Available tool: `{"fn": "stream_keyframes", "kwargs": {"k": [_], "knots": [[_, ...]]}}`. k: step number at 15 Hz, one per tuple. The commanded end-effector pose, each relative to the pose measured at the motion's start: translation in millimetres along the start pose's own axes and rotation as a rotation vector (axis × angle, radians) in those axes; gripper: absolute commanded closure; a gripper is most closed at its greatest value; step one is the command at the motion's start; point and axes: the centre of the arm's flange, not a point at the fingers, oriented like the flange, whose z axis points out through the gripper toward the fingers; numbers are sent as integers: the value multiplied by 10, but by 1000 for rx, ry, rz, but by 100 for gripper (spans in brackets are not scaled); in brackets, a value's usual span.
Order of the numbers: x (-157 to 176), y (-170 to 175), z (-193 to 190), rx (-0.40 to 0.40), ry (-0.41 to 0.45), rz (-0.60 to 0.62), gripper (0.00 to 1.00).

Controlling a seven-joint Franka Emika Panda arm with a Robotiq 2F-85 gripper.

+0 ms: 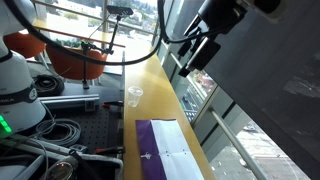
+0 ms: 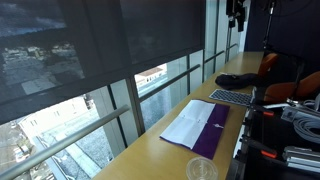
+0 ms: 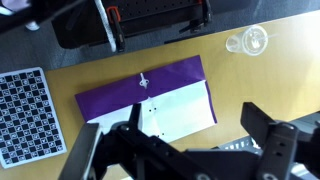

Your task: Close the purple file holder

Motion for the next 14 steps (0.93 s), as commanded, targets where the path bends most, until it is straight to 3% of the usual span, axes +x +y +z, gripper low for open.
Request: {"fn": "stream_keyframes", "kwargs": {"k": [1,8,14], "knots": [[373,252,416,-17,27,-52,0],[1237,735,1563,-80,49,-64,0],[1927,1209,2442,-79,12,-36,0]]}}
